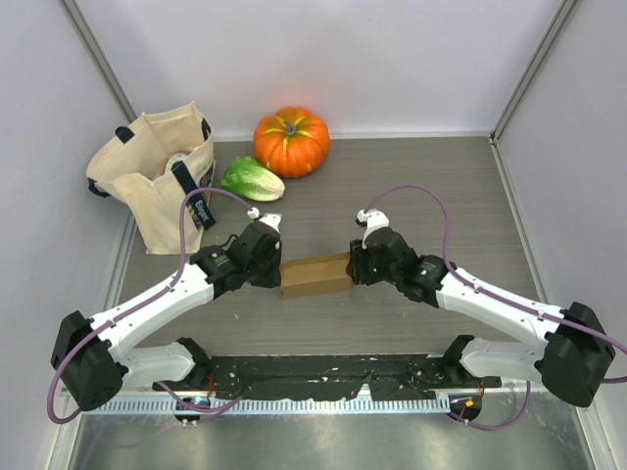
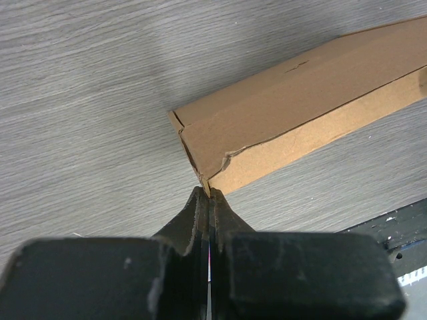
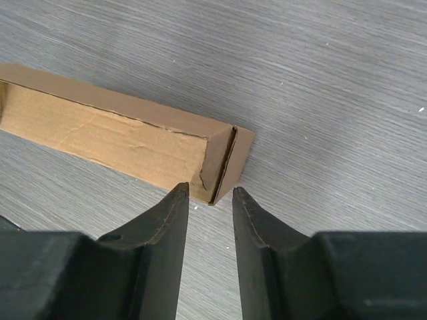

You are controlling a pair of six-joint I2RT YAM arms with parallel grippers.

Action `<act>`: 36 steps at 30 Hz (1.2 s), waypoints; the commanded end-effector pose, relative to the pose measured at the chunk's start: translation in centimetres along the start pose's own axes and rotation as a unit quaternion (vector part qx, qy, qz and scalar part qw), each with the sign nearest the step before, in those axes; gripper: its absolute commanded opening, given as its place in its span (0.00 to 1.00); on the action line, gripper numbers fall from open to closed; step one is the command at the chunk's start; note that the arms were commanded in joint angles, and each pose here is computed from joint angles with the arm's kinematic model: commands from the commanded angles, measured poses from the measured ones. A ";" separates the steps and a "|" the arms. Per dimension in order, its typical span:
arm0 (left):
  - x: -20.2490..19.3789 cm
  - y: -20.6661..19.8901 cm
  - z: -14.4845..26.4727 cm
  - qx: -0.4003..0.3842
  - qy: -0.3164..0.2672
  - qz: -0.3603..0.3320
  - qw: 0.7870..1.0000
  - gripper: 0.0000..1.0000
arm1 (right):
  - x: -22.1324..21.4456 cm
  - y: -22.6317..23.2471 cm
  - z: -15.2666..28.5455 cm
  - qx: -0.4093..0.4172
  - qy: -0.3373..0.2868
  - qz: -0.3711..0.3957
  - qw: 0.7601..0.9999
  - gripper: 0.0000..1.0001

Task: Fold the paper box

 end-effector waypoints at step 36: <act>-1.6 0.0 -0.5 -0.041 -0.018 0.041 0.998 0.00 | 0.1 -0.1 -1.1 0.005 -0.076 0.031 0.997 0.01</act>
Point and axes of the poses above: each gripper's point midway between its finger pads, its own z axis back along the fingers, its own y axis along the line the jaws close on, x = y × z, the point moved 5 cm from there along z, back along the fingers, and after that the axes turned 4 degrees about z, right-handed, at the moved point
